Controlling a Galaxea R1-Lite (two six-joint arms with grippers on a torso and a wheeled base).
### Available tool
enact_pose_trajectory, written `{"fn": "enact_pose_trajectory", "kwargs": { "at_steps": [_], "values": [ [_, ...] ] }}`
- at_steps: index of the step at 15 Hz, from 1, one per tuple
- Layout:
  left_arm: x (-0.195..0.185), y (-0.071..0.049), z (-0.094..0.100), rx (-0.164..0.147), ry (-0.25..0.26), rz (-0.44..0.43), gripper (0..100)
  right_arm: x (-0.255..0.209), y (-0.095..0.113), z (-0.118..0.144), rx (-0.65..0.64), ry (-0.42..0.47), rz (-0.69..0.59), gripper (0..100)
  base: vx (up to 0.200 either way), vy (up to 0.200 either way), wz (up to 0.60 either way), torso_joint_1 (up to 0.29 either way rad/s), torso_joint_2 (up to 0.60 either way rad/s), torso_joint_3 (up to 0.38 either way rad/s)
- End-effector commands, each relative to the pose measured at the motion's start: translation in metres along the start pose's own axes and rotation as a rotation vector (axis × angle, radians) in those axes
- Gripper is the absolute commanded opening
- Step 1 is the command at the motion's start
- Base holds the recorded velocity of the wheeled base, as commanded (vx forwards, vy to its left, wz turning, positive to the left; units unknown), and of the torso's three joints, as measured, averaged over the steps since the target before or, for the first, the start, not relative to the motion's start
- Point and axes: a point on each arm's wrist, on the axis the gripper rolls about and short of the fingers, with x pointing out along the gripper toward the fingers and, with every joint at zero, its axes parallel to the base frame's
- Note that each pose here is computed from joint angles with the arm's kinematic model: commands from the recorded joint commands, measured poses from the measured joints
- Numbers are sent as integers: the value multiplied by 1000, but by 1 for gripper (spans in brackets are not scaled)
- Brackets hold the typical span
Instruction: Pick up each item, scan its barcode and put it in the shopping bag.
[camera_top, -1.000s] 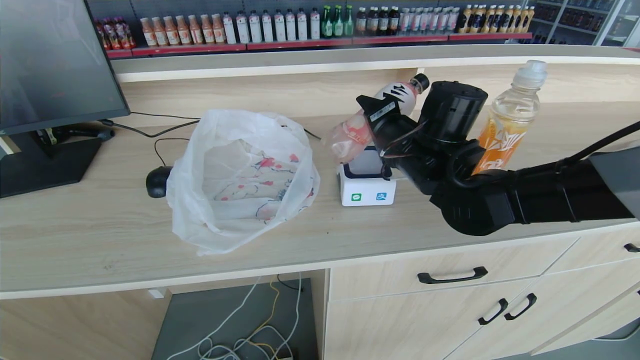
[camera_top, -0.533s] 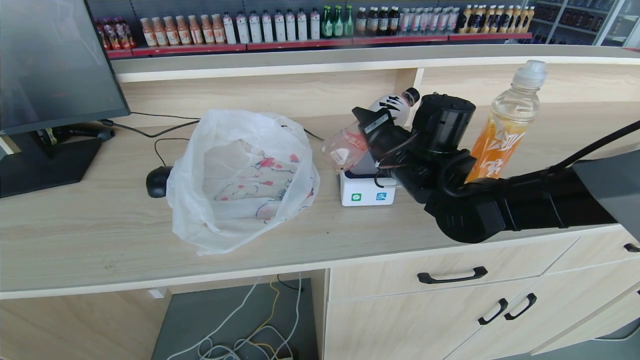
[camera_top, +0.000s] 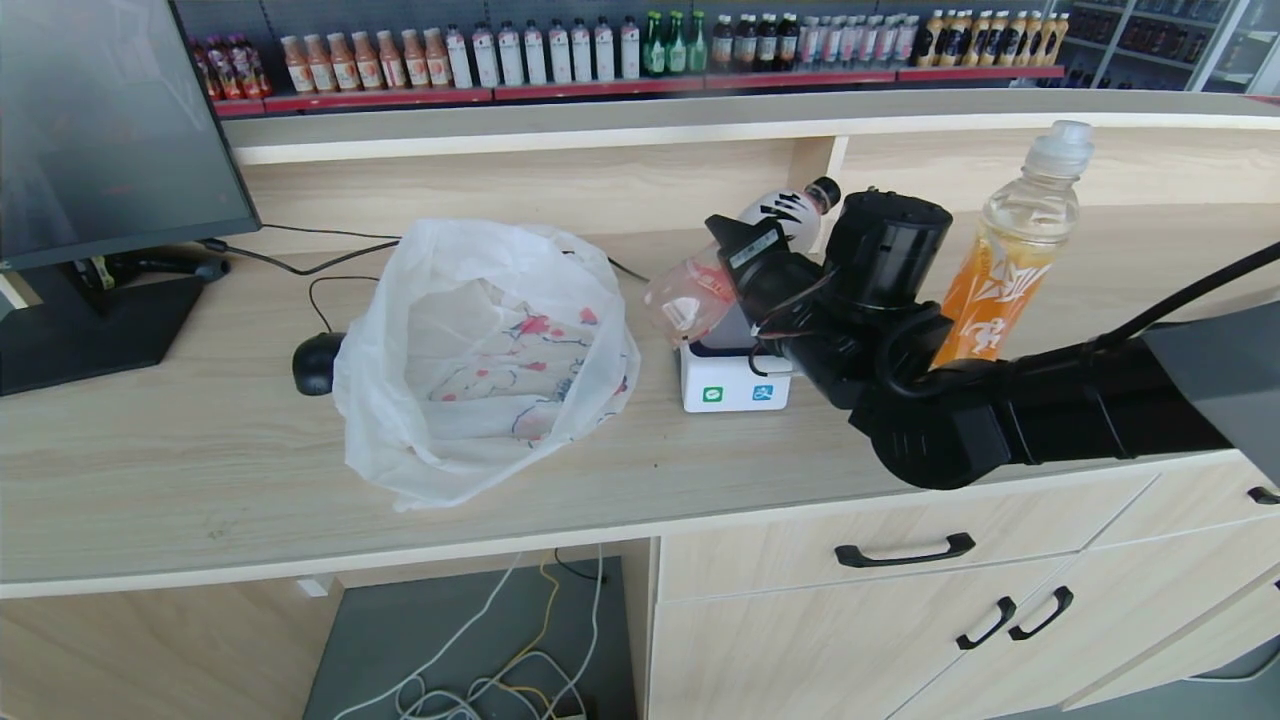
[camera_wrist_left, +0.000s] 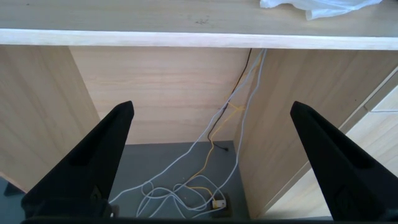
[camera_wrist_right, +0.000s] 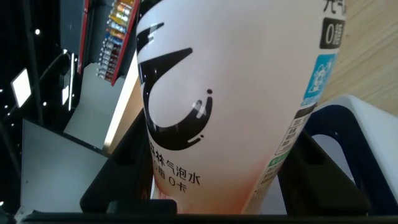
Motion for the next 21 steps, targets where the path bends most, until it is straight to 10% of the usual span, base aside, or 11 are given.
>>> {"fn": "enact_pose_trajectory", "kwargs": {
  "at_steps": [1,18,21],
  "values": [
    [0,0,0,-1,0,1,100,0,0,0,-2,1,-1,0,0,0,0,0,0,0],
    [0,0,0,0,-1,1,100,-1,2,1,-8,-1,4,0,0,0,0,0,0,0],
    [0,0,0,0,-1,1,100,-8,30,11,-73,-45,121,0,0,0,0,0,0,0]
  ]
}}
